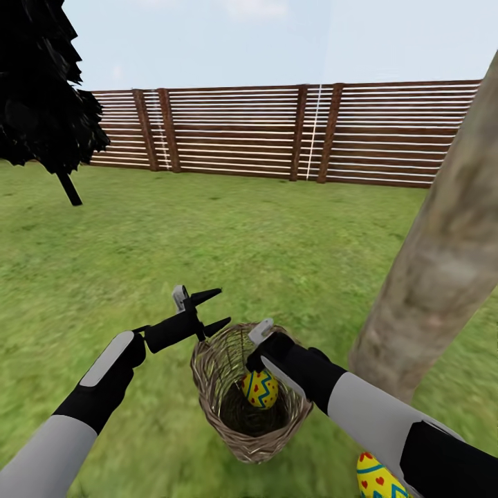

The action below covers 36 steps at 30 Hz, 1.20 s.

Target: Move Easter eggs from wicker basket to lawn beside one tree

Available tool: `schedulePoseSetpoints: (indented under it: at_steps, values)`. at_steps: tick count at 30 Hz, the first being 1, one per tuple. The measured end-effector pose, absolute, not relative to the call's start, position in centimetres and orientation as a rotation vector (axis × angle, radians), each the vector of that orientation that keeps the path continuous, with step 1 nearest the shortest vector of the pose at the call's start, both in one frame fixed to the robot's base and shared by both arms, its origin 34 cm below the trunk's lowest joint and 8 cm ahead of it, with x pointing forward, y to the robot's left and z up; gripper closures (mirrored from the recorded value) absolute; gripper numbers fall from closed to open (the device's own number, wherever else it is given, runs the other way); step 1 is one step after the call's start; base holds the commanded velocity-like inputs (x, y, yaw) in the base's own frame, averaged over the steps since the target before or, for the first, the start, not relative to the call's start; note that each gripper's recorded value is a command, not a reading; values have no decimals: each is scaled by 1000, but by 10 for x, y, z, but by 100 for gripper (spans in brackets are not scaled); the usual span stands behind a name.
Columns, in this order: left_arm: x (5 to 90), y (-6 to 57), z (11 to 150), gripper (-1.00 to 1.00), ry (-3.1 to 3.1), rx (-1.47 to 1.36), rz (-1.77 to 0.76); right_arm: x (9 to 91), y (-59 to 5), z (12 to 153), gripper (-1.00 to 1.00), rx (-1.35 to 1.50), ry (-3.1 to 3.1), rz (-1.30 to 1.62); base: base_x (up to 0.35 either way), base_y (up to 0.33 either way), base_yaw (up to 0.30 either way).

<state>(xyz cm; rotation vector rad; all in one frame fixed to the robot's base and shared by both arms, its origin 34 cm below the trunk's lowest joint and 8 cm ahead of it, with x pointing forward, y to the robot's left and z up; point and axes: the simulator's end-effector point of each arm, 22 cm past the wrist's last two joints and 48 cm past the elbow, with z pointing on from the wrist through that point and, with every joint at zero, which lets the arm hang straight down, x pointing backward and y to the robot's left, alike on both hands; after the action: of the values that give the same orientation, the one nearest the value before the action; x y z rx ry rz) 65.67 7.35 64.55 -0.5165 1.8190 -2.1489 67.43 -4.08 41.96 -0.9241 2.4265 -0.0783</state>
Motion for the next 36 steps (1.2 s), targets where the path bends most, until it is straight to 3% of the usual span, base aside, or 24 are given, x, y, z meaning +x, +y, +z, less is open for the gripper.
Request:
schedulePoseSetpoints:
  at_steps: [36]
  values:
    - [671,73,556,-100,1894,-691,-2162,673,-40,336,-100,-980,2443,-62,0,0,0]
